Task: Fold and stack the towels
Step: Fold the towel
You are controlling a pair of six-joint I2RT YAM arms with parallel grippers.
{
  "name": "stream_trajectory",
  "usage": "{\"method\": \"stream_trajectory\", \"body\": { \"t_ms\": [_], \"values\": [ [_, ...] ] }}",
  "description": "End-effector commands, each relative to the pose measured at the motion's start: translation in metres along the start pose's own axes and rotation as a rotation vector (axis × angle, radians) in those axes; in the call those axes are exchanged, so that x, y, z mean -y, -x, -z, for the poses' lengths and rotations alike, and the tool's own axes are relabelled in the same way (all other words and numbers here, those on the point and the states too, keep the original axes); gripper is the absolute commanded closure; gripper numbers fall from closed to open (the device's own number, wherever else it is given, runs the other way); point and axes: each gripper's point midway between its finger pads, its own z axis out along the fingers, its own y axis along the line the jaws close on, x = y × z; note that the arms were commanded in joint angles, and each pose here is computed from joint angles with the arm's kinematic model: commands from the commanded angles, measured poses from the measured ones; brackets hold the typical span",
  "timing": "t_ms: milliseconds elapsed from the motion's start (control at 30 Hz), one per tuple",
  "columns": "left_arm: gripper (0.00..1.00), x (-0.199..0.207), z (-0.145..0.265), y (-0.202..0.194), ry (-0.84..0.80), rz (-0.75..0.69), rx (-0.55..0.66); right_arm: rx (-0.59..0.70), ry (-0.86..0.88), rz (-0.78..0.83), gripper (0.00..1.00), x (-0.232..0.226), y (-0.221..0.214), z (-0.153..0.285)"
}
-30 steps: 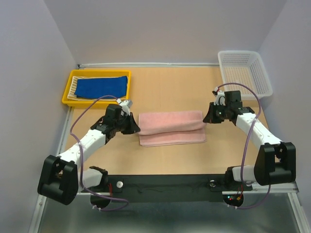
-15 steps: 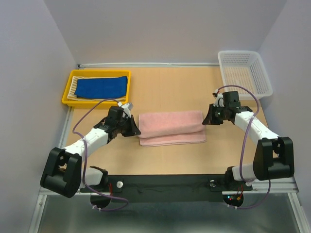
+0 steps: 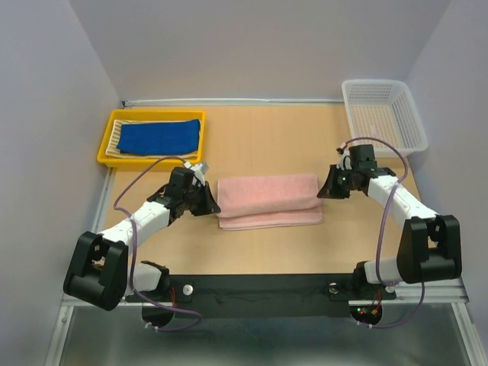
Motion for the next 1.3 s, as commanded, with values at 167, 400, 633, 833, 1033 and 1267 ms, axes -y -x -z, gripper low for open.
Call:
{"method": "stream_trajectory", "body": {
  "t_ms": [167,400,633,833,1033,1267],
  "values": [
    [1.00,0.003,0.014,0.008,0.021,-0.006,0.031,0.043,-0.072,-0.068,1.00,0.011,-0.009,0.011],
    [1.00,0.011,0.023,0.016,0.005,-0.020,0.064,0.090,-0.082,-0.078,0.99,0.011,-0.006,0.020],
    [1.00,0.002,0.020,-0.001,0.020,0.012,0.026,0.061,-0.087,-0.127,0.99,0.016,-0.025,0.016],
    [1.00,0.005,0.018,-0.013,0.008,0.043,0.008,0.056,-0.089,-0.174,1.00,0.019,-0.035,0.011],
    [0.95,0.009,0.016,-0.028,-0.004,0.085,-0.028,0.038,-0.078,-0.203,0.90,0.019,-0.044,0.007],
    [0.39,0.034,0.044,-0.021,-0.075,0.107,0.065,0.100,0.097,-0.164,0.54,-0.015,-0.046,0.034]
  ]
}}
